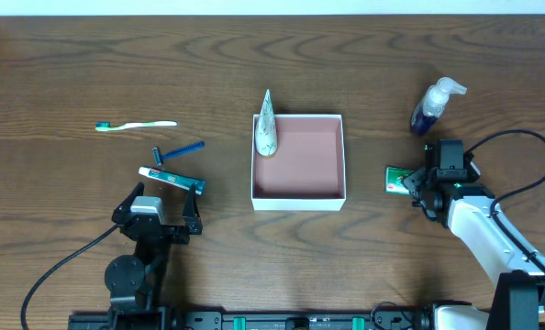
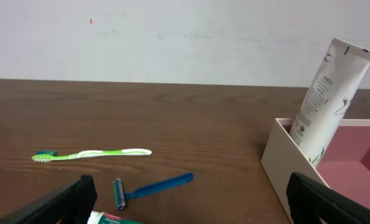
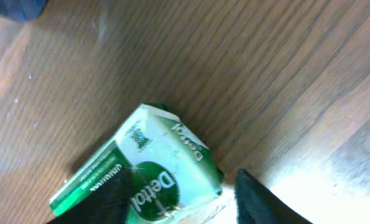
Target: Pack container
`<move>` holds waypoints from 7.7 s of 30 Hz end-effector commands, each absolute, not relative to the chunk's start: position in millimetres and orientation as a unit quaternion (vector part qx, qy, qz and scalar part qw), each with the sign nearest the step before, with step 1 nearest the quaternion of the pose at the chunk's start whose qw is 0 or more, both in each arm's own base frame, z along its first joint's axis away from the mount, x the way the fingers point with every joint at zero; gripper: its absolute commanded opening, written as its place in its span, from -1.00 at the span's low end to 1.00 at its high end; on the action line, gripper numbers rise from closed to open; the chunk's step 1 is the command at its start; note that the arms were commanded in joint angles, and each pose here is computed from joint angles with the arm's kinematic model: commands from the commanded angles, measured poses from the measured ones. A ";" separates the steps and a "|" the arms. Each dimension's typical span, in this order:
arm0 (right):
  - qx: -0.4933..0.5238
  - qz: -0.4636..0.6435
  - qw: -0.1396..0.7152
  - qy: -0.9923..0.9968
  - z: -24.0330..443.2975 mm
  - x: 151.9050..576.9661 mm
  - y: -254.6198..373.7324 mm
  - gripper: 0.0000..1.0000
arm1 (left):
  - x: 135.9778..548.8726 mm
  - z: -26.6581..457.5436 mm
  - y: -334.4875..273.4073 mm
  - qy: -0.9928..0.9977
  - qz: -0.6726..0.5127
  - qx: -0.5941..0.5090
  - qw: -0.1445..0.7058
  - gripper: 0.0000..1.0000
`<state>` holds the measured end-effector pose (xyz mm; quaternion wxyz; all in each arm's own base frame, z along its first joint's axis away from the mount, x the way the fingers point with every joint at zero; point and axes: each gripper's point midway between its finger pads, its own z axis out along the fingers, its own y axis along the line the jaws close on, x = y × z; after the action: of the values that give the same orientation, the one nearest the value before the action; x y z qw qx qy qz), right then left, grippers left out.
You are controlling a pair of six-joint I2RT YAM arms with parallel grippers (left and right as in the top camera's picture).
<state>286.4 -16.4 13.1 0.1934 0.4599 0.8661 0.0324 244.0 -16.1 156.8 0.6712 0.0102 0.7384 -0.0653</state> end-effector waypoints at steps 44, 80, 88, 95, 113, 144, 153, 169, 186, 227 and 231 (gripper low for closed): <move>-0.054 0.103 0.305 0.945 95.3 376.5 56.2 0.99 | 243.2 141.5 -18.4 0.753 -0.070 0.015 0.654 0.96; 0.006 0.070 0.121 0.990 19.4 316.8 68.7 0.98 | 243.2 141.5 -18.4 0.753 -0.070 0.015 0.654 0.96; 0.008 0.063 0.090 0.994 -1.1 310.7 67.8 0.99 | 243.2 141.5 -18.4 0.753 -0.070 0.015 0.654 0.96; 0.010 0.058 0.059 0.997 -20.7 303.8 66.6 0.99 | 243.2 141.5 -18.4 0.753 -0.070 0.015 0.654 0.96; 0.006 0.064 0.065 0.996 21.2 326.0 71.3 0.49 | 243.2 141.5 -18.4 0.753 -0.070 0.015 0.654 0.96; -0.336 0.197 0.252 0.886 200.5 310.3 217.6 0.41 | 243.2 141.5 -18.4 0.753 -0.070 0.015 0.654 0.96; -0.457 0.177 0.242 0.837 174.2 291.5 271.9 0.46 | 243.2 141.5 -18.4 0.753 -0.070 0.015 0.654 0.96; -0.524 0.157 0.221 0.808 119.6 302.7 302.1 0.54 | 243.2 141.6 -18.4 0.753 -0.070 0.015 0.654 0.96; -0.611 0.137 0.244 0.741 121.8 303.7 305.5 0.54 | 243.2 141.6 -18.4 0.753 -0.070 0.015 0.654 0.96; -0.652 0.165 0.223 0.706 91.0 298.1 321.0 0.71 | 243.2 141.5 -18.4 0.753 -0.070 0.015 0.654 0.96; -0.652 0.164 0.225 0.705 92.4 298.2 320.9 0.70 | 243.2 141.5 -18.4 0.753 -0.070 0.015 0.654 0.96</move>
<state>300.7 312.0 84.8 0.2164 -0.6439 0.7174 0.1544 244.0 -16.1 156.8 0.6712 0.0104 0.7383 -0.0652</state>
